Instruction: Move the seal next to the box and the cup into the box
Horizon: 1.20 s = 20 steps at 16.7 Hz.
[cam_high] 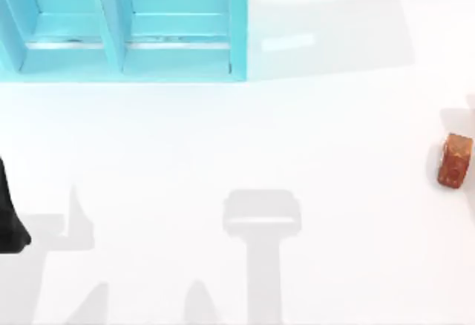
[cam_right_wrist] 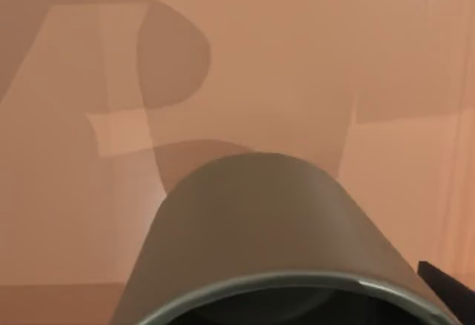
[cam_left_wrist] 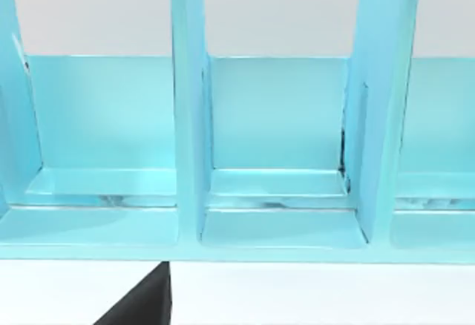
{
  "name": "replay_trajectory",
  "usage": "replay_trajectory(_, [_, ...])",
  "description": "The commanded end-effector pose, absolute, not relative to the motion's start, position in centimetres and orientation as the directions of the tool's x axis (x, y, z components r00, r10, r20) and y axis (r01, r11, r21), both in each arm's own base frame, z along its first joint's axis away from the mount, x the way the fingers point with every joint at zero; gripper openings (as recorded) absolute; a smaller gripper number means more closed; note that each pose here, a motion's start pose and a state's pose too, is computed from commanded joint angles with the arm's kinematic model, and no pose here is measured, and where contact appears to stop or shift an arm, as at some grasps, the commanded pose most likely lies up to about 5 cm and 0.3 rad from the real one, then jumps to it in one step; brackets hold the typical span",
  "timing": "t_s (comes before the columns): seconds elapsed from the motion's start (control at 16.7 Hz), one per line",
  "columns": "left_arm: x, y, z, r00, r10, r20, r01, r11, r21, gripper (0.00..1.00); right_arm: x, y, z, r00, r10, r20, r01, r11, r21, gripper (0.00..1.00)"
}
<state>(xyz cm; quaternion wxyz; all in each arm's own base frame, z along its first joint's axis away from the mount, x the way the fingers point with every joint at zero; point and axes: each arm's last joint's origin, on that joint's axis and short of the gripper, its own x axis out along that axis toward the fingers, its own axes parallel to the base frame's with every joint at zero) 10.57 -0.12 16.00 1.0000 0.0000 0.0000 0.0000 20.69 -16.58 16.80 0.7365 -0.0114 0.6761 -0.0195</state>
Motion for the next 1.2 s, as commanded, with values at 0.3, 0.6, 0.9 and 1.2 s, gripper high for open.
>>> replay_trajectory(0.3, [10.57, -0.12, 16.0, 1.0, 0.0, 0.0, 0.0, 1.0, 0.0, 1.0, 20.69, -16.58, 16.8, 0.085, -0.044, -0.995, 0.013, 0.999, -0.043, 0.53])
replay_trajectory(0.6, [10.57, -0.12, 16.0, 1.0, 0.0, 0.0, 0.0, 1.0, 0.0, 1.0, 20.69, -16.58, 16.8, 0.085, -0.044, -0.995, 0.013, 0.999, -0.043, 0.9])
replay_trajectory(0.9, [10.57, -0.12, 16.0, 1.0, 0.0, 0.0, 0.0, 1.0, 0.0, 1.0, 20.69, -16.58, 16.8, 0.085, -0.044, -0.995, 0.013, 0.999, -0.043, 1.0])
replay_trajectory(1.2, [10.57, -0.12, 16.0, 1.0, 0.0, 0.0, 0.0, 1.0, 0.0, 1.0, 20.7, -16.58, 16.82, 0.086, -0.045, -0.995, 0.013, 0.999, -0.044, 1.0])
